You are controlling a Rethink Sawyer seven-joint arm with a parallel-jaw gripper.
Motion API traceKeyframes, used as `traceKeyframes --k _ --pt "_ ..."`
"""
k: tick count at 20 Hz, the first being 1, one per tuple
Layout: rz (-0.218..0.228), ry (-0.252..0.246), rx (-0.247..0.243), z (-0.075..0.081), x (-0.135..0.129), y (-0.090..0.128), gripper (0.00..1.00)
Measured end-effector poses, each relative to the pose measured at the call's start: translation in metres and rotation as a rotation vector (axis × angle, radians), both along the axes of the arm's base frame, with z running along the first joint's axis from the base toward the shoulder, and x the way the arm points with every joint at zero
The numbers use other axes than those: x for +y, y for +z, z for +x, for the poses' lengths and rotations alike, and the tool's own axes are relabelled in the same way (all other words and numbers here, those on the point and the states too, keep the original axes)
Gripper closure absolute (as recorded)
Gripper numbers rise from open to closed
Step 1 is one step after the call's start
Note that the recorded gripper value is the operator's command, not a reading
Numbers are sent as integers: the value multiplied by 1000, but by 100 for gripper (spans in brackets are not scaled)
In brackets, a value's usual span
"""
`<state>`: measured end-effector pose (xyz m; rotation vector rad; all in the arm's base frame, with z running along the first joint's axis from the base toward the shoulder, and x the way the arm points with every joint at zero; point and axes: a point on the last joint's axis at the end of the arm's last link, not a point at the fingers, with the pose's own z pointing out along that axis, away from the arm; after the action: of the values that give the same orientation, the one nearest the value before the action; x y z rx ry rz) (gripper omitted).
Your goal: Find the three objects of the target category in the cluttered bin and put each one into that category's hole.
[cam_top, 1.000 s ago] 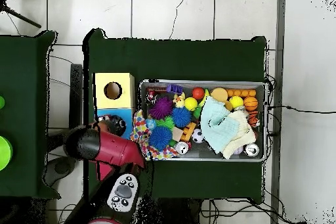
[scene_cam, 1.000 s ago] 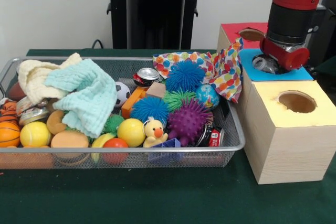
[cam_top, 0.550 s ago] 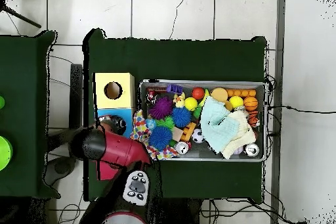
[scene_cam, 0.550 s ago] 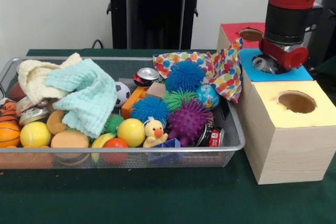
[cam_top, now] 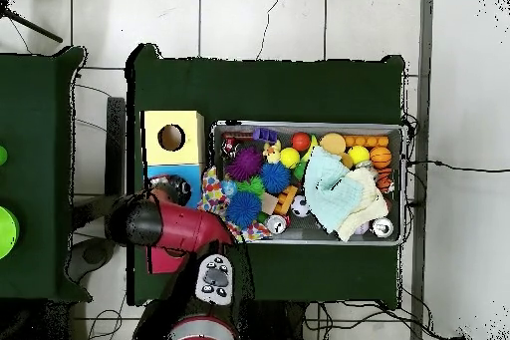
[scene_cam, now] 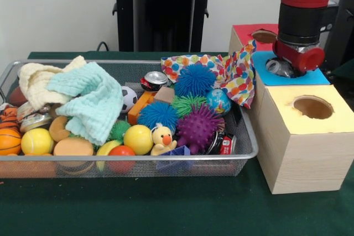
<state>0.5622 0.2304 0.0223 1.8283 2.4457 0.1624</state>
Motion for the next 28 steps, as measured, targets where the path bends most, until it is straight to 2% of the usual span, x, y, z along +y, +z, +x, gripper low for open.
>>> traceKeyframes --k 6,11,12,15,16,17,19,20,21,24,25,26,27,28 --pt "-6 -5 -8 0 0 0 100" --pt "86 -6 17 2 -7 0 100" --pt "140 -15 38 4 -12 0 100" --pt "210 -26 69 6 -17 -1 100" --pt "269 -33 98 8 -21 -3 100" --pt "299 -35 115 9 -23 -4 100" --pt "398 -49 168 13 -30 -7 100" --pt "521 -66 204 20 -37 -16 100" --pt "583 -68 211 22 -39 -17 100" --pt "714 -89 220 21 -50 -19 100" --pt "747 -109 222 21 -53 -20 100" --pt "755 -117 223 22 -53 -20 100" --pt "757 -120 222 21 -52 -20 100" --pt "737 -119 216 20 -46 -20 100"
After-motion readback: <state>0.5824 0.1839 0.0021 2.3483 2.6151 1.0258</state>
